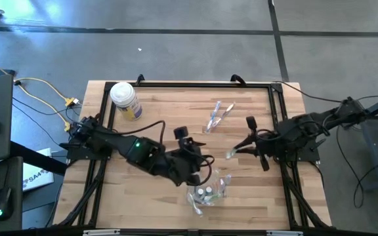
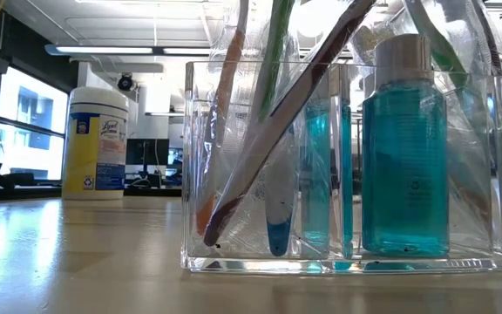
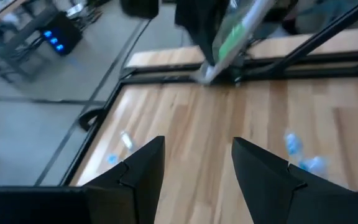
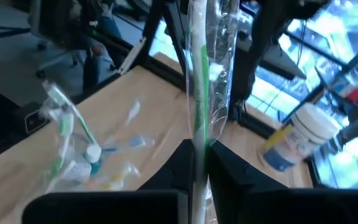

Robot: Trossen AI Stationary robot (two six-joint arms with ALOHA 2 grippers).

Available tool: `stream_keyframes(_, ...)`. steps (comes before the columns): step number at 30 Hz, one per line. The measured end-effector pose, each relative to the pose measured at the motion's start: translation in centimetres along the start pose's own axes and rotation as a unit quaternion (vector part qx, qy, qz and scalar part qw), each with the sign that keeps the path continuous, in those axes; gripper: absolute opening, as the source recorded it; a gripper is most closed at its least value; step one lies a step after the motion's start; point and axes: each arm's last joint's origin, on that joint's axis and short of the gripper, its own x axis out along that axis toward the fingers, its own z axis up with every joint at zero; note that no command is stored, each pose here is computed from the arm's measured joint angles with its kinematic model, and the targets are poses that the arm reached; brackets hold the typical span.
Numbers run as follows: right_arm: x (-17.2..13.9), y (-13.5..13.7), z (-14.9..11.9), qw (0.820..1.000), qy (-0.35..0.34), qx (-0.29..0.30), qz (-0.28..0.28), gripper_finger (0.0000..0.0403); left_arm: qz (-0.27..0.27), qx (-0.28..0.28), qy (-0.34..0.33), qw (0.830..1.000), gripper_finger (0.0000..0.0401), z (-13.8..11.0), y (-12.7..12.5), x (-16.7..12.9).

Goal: Pick & Place toothbrushing station
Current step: Put the green toothbrush into the transparent bin

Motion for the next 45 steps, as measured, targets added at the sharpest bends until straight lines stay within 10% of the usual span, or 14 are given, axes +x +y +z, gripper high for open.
stream_keyframes(9,-0.1,0.6,0.6,1.000,-0.019,-0.021,0.003,0.0027,-0.102,0.009,-0.082,0.991,0.0184,2.0,-0.4,2.8)
stream_keyframes(35,0.4,0.8,0.5,0.999,-0.010,-0.040,-0.001,0.0026,-0.140,-0.004,-0.126,0.982,0.0183,2.3,-0.4,7.4)
stream_keyframes(45,0.5,0.9,0.5,0.999,-0.009,-0.038,-0.001,0.0027,-0.139,0.007,-0.125,0.982,0.0066,2.3,-0.4,7.4)
